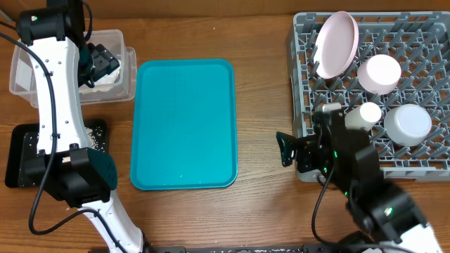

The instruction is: Sort waste into correct bins and load items into the dishwasher

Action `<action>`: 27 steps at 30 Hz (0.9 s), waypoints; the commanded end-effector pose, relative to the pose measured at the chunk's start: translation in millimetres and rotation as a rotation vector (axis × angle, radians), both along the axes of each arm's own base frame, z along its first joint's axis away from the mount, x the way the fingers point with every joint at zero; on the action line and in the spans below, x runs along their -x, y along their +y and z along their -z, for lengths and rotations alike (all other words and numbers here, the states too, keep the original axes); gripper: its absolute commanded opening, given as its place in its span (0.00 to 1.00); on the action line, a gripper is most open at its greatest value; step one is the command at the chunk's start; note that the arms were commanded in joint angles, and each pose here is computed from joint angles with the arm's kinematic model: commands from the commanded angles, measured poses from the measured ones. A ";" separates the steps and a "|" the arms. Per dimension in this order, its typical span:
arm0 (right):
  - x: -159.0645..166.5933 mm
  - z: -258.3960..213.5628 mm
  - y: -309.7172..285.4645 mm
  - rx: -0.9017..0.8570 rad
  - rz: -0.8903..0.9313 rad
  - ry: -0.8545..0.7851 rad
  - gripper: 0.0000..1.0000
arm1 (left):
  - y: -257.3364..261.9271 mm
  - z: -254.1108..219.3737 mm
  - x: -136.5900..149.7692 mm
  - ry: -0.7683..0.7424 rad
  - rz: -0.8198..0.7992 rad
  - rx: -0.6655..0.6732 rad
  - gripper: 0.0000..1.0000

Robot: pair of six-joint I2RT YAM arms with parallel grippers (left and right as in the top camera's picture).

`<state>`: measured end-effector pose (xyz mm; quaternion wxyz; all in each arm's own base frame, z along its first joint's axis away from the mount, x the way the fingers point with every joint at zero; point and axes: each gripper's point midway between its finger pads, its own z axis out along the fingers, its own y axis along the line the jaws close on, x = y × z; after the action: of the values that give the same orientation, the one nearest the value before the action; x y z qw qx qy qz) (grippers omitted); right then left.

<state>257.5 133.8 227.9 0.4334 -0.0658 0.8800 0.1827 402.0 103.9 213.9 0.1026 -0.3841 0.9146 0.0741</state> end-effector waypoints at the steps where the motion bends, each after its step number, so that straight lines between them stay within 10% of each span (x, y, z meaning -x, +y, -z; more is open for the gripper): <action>1: 9.5 24.7 -2.4 -0.064 -0.017 -0.116 1.00 | -0.1 -3.7 0.2 -0.015 -0.009 0.002 1.00; 27: 23.0 58.1 -57.4 -0.215 0.104 -0.525 1.00 | -0.1 -3.7 0.2 -0.015 -0.009 0.002 1.00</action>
<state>234.8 83.8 162.0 0.6387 -0.0168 0.7312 0.2391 402.4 103.6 213.8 0.1029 -0.3841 0.9147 0.0728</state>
